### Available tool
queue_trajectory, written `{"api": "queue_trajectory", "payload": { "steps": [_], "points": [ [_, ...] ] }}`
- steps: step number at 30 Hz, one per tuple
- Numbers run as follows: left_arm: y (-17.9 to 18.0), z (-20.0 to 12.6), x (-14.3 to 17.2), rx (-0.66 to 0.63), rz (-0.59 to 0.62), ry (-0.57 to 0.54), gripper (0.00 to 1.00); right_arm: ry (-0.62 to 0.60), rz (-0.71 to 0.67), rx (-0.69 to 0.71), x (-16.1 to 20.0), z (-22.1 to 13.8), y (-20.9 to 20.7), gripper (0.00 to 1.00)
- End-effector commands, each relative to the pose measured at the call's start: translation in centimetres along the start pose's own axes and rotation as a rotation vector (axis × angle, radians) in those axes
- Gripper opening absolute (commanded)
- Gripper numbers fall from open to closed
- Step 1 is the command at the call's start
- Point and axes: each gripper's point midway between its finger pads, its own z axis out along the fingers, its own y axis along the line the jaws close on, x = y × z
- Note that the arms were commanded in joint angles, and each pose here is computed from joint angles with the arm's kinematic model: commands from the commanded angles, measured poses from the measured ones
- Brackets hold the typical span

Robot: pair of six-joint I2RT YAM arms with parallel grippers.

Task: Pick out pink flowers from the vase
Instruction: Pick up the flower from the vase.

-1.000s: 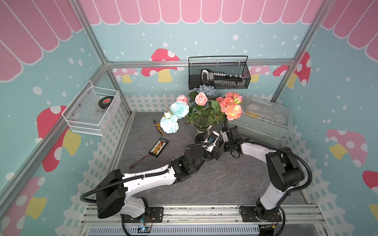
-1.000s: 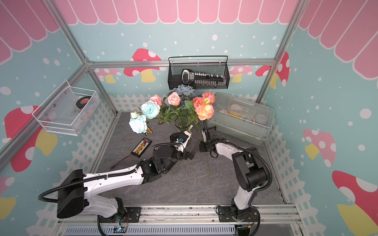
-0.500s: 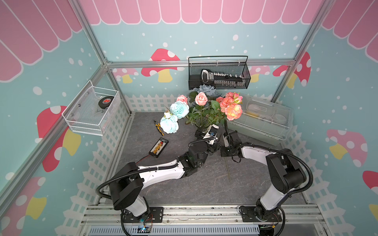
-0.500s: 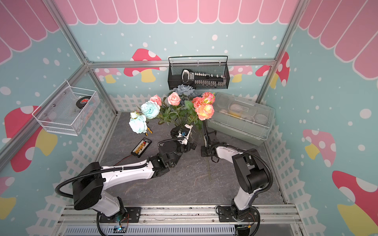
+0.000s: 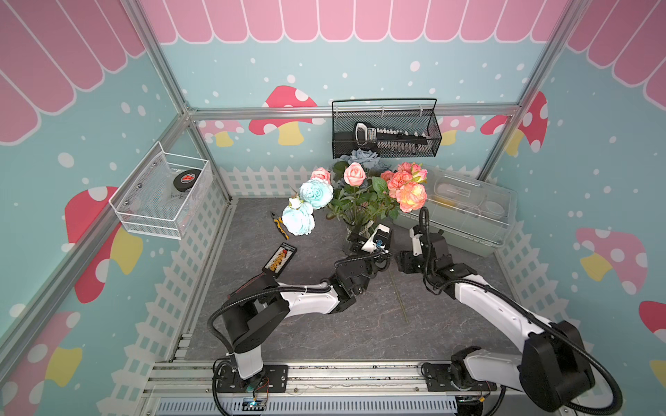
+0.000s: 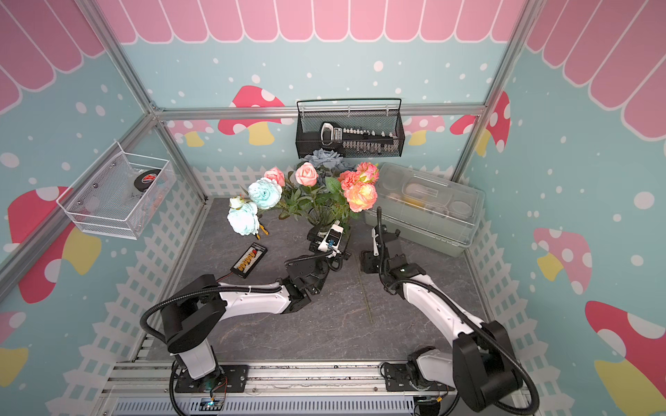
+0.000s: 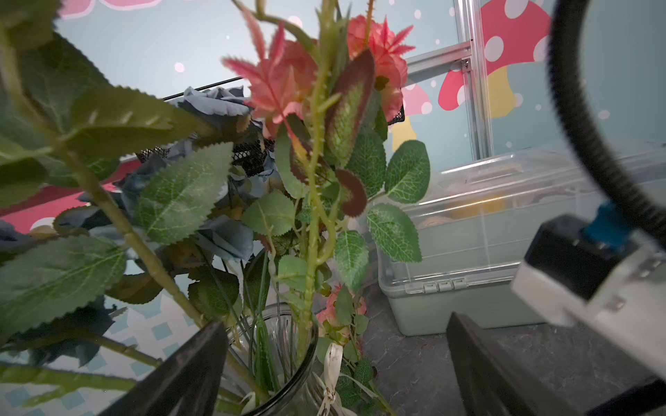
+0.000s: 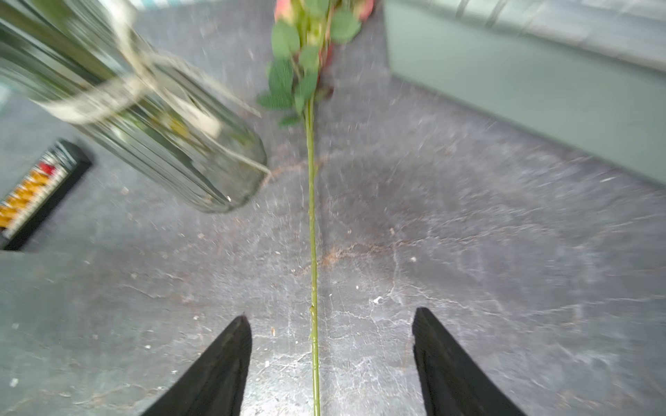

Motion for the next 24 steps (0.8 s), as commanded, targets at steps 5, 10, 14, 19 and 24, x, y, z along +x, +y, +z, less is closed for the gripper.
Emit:
{"api": "queue_trajectory", "payload": {
  "steps": [5,10,14,19,24],
  "points": [
    [1.4,1.3,-1.8,-0.083,0.025,-0.095,0.83,-0.047,-0.024,0.068,0.6,-4.3,-1.5,0.72],
    [2.4,2.0,-1.0,-0.097,0.010,-0.085,0.81,-0.105,-0.029,0.067,0.3,-6.6,-1.8,0.74],
    [3.0,2.4,-0.6,-0.104,-0.008,-0.076,0.81,-0.118,-0.026,0.067,0.2,-7.1,-1.8,0.74],
    [3.2,3.6,0.1,-0.094,-0.013,-0.058,0.81,-0.111,-0.032,0.056,0.3,-6.6,-1.6,0.74],
    [3.3,4.9,0.9,-0.076,-0.020,-0.037,0.75,-0.106,-0.034,0.045,0.3,-6.5,-1.4,0.74]
  ]
}}
